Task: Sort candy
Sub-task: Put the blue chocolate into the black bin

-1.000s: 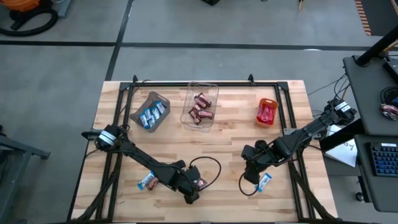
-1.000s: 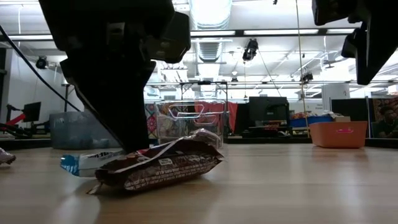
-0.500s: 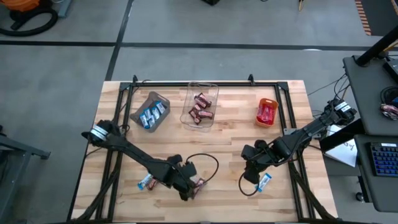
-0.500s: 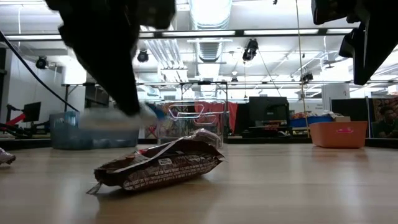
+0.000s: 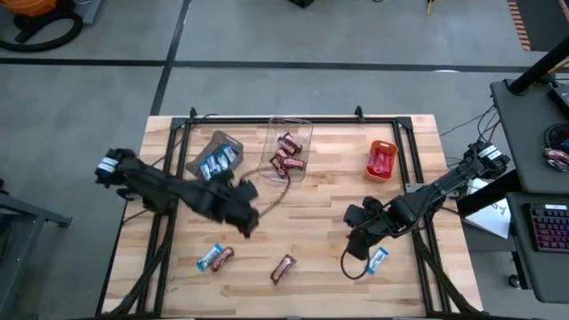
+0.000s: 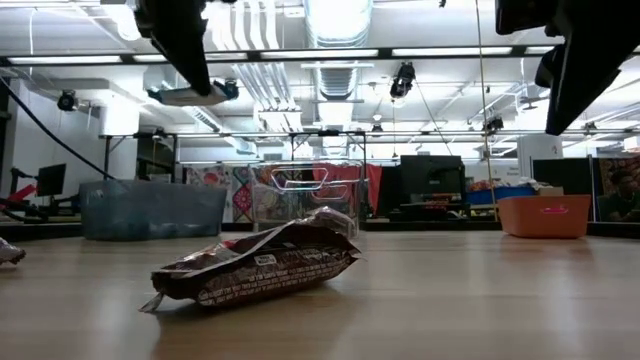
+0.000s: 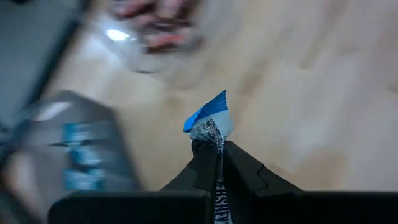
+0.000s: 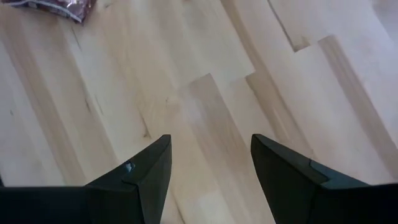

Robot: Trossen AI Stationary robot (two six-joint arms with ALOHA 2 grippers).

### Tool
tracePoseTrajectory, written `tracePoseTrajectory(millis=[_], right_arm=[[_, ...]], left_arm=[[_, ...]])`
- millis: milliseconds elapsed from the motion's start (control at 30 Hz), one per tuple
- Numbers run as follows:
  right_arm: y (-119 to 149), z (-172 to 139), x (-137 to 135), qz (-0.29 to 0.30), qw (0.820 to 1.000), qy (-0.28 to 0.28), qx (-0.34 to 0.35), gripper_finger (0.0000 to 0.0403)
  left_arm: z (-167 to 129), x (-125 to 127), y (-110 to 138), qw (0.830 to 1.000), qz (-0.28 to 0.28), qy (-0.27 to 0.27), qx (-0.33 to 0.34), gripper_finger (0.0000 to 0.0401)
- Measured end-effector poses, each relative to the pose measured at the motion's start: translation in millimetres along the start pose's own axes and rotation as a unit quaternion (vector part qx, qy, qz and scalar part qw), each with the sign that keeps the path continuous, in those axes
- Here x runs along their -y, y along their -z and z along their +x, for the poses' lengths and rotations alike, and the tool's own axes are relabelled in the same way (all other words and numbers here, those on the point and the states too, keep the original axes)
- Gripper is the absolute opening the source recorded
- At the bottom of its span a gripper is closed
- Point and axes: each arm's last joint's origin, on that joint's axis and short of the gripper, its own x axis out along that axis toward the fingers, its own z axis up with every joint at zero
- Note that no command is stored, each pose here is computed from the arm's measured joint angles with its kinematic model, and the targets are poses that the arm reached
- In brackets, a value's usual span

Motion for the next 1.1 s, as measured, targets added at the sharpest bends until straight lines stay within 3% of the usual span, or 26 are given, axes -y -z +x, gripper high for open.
tracePoseTrajectory(millis=[167, 367, 467, 633, 867, 1100], right_arm=[[-1, 0, 1, 0.0, 1.0, 0.01, 0.015, 0.0212], [-2, 0, 2, 0.001, 0.999, 0.029, 0.041, 0.0212], [-3, 0, 2, -0.003, 0.998, 0.034, 0.047, 0.0212], [-4, 0, 2, -0.004, 0.997, 0.044, 0.06, 0.0212], [-5, -1, 3, -0.005, 0.996, 0.054, 0.076, 0.0212], [-5, -1, 3, -0.005, 0.996, 0.054, 0.077, 0.0212]], left_arm=[[12, -52, -6, 0.999, -0.009, -0.049, -0.008, 0.0], [45, -116, 6, 0.993, -0.026, -0.103, -0.049, 0.0], [64, -144, 13, 0.993, -0.037, -0.101, -0.058, 0.0], [98, -181, 25, 0.995, -0.062, -0.05, -0.067, 0.0], [132, -212, 39, 0.989, -0.091, -0.058, -0.104, 0.0], [145, -215, 39, 0.986, -0.085, -0.058, -0.128, 0.0012]])
